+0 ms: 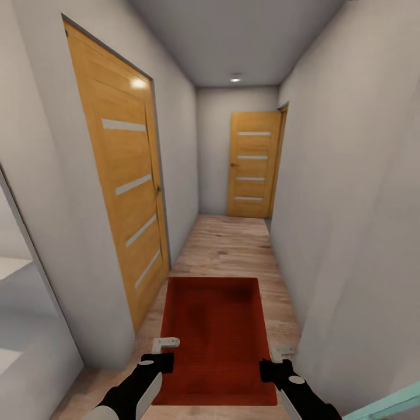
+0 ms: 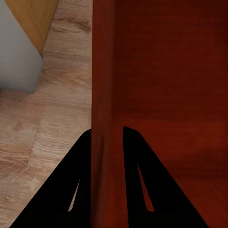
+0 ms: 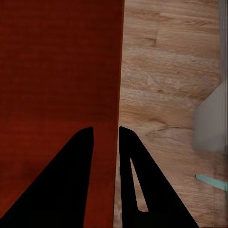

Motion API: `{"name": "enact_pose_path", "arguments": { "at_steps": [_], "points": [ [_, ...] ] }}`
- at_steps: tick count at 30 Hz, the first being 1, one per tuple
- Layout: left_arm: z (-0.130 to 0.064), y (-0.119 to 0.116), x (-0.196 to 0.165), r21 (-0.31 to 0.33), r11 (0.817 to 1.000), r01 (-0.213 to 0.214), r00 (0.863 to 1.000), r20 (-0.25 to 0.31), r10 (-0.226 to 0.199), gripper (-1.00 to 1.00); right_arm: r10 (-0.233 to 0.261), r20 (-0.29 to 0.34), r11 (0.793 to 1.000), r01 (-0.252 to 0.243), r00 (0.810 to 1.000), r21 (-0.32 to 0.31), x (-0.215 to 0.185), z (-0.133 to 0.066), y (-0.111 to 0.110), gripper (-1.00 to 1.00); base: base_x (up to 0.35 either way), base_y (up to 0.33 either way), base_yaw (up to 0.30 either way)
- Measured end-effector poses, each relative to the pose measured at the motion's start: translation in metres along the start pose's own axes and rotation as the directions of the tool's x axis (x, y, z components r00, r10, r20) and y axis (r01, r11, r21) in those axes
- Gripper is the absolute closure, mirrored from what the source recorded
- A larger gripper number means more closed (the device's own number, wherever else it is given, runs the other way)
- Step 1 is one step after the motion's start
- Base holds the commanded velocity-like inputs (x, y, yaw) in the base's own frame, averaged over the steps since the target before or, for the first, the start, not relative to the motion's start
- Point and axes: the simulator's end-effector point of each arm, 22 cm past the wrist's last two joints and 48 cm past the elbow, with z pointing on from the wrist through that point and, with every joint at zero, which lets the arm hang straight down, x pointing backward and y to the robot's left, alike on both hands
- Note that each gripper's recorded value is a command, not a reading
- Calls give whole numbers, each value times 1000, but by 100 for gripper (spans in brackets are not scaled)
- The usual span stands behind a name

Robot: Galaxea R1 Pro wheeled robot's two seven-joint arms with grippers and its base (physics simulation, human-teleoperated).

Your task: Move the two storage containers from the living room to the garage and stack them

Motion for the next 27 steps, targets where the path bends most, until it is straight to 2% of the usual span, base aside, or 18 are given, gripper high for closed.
{"name": "enact_pose_path", "arguments": {
  "at_steps": [10,23,27],
  "points": [
    [0,0,0,0,1000,0,1000,0,0,100,0,0,1000,0,1000,0,0,0,0,100,227,188,-238],
    [0,1,0,0,1000,-1,1000,-1,1,100,1,-1,1000,-1,1000,0,0,0,1,100,319,46,-21],
    [0,1,0,0,1000,-1,1000,-1,1,100,1,-1,1000,-1,1000,0,1,0,1,100,329,0,-166]
  ]
}}
